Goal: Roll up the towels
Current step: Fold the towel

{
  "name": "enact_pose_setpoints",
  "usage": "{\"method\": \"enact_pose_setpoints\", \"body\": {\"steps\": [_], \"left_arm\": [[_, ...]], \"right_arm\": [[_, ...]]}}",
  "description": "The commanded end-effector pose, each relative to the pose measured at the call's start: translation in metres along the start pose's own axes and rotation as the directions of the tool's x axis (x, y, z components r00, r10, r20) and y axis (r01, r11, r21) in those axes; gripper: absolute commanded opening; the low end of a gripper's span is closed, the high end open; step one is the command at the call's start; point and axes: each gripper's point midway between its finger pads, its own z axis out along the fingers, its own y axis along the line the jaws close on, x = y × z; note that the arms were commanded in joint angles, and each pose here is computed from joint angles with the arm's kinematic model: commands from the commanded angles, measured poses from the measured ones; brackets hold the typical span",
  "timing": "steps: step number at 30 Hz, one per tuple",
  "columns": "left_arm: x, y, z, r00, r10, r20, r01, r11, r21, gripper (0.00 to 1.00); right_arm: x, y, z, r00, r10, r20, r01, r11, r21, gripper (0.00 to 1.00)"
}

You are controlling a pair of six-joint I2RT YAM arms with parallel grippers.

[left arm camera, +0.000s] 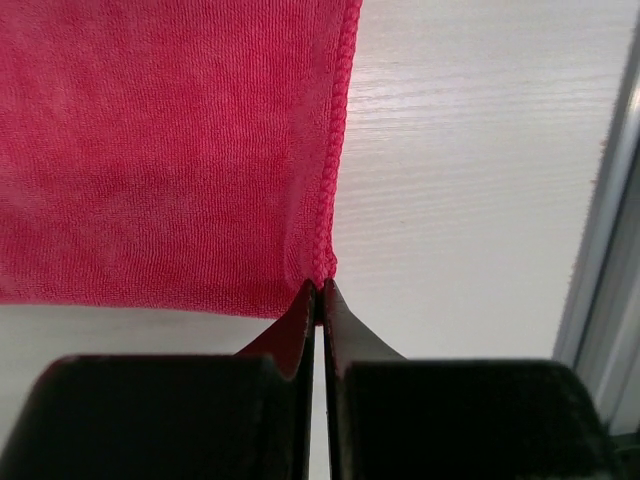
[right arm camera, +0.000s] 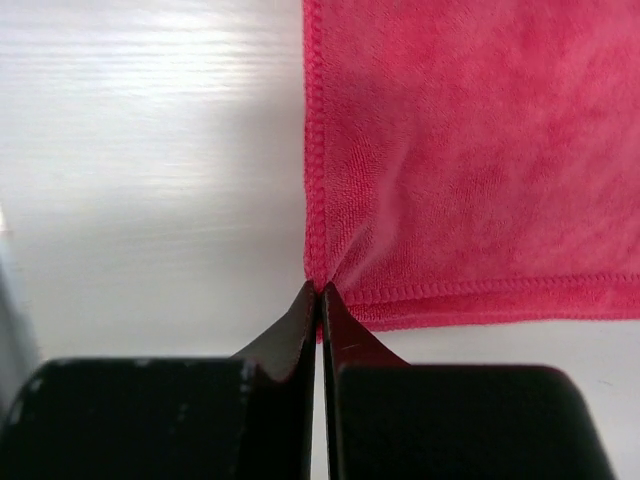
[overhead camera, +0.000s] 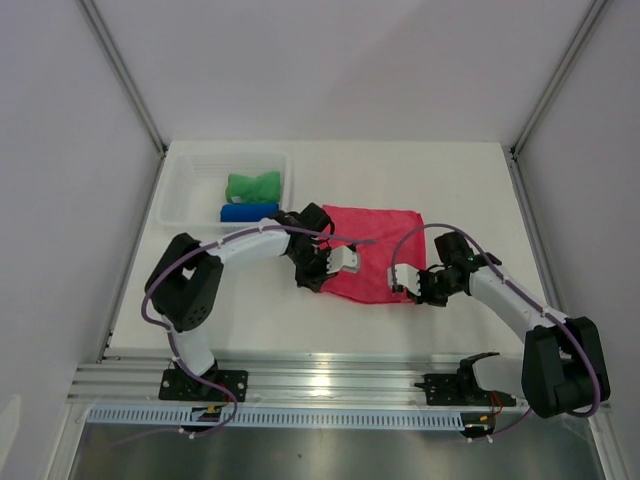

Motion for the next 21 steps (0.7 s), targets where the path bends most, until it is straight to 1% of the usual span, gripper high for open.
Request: {"method": "enact_pose_setpoints", "body": {"steps": [1, 3, 4, 6, 7, 9, 11, 13, 14, 15, 16, 17, 18, 19, 21], "left_arm": [[-0.02, -0.026, -0.029, 0.995, -0.047, 0.083, 0.043, 0.998, 0.048, 0.01], [-0.019, -0.038, -0.037, 0.994, -0.056, 0.09, 0.05, 0.996, 0.069, 0.01], [-0.017, -0.049, -0.04, 0.994, -0.072, 0.084, 0.063, 0.993, 0.102, 0.01], [-0.017, -0.061, -0.049, 0.992, -0.083, 0.092, 0.071, 0.989, 0.127, 0.01], [-0.015, -0.068, -0.052, 0.991, -0.1, 0.087, 0.087, 0.985, 0.147, 0.01], [-0.013, -0.072, -0.058, 0.991, -0.106, 0.083, 0.093, 0.986, 0.141, 0.01], [-0.011, -0.074, -0.061, 0.992, -0.099, 0.074, 0.088, 0.986, 0.139, 0.01], [-0.019, -0.069, -0.067, 0.986, -0.123, 0.113, 0.106, 0.984, 0.146, 0.01], [-0.019, -0.063, -0.07, 0.98, -0.153, 0.125, 0.135, 0.98, 0.145, 0.01], [-0.021, -0.058, -0.071, 0.976, -0.172, 0.134, 0.153, 0.978, 0.142, 0.01], [-0.032, -0.045, -0.076, 0.968, -0.199, 0.156, 0.18, 0.976, 0.126, 0.01], [-0.033, -0.035, -0.08, 0.96, -0.221, 0.171, 0.203, 0.972, 0.114, 0.01], [-0.041, -0.025, -0.085, 0.955, -0.223, 0.195, 0.208, 0.974, 0.093, 0.01], [-0.044, -0.016, -0.086, 0.947, -0.246, 0.206, 0.234, 0.969, 0.08, 0.01], [-0.051, 0.005, -0.092, 0.939, -0.253, 0.232, 0.255, 0.967, 0.023, 0.01]], "right_arm": [[-0.022, 0.031, -0.018, 0.998, 0.058, 0.025, -0.054, 0.99, -0.131, 0.0], [-0.029, 0.04, -0.025, 0.997, 0.072, 0.033, -0.065, 0.984, -0.167, 0.0], [-0.032, 0.053, -0.03, 0.996, 0.086, 0.028, -0.078, 0.974, -0.21, 0.0], [-0.043, 0.06, -0.039, 0.993, 0.108, 0.047, -0.094, 0.966, -0.24, 0.0], [-0.046, 0.072, -0.046, 0.991, 0.125, 0.038, -0.109, 0.953, -0.281, 0.0], [-0.057, 0.077, -0.056, 0.987, 0.149, 0.053, -0.127, 0.946, -0.299, 0.0], [-0.061, 0.084, -0.065, 0.981, 0.187, 0.043, -0.163, 0.931, -0.327, 0.0], [-0.065, 0.077, -0.067, 0.975, 0.217, 0.038, -0.196, 0.932, -0.305, 0.0], [-0.065, 0.072, -0.065, 0.975, 0.218, 0.036, -0.198, 0.937, -0.288, 0.0], [-0.065, 0.055, -0.062, 0.971, 0.236, 0.033, -0.223, 0.949, -0.225, 0.0], [-0.066, 0.045, -0.06, 0.968, 0.247, 0.034, -0.236, 0.952, -0.194, 0.0], [-0.064, 0.035, -0.056, 0.963, 0.269, 0.028, -0.26, 0.949, -0.176, 0.0], [-0.067, 0.015, -0.055, 0.958, 0.281, 0.047, -0.275, 0.955, -0.113, 0.0], [-0.067, 0.004, -0.054, 0.956, 0.287, 0.057, -0.282, 0.956, -0.083, 0.0], [-0.065, -0.027, -0.05, 0.944, 0.318, 0.088, -0.318, 0.948, -0.008, 0.0]]}}
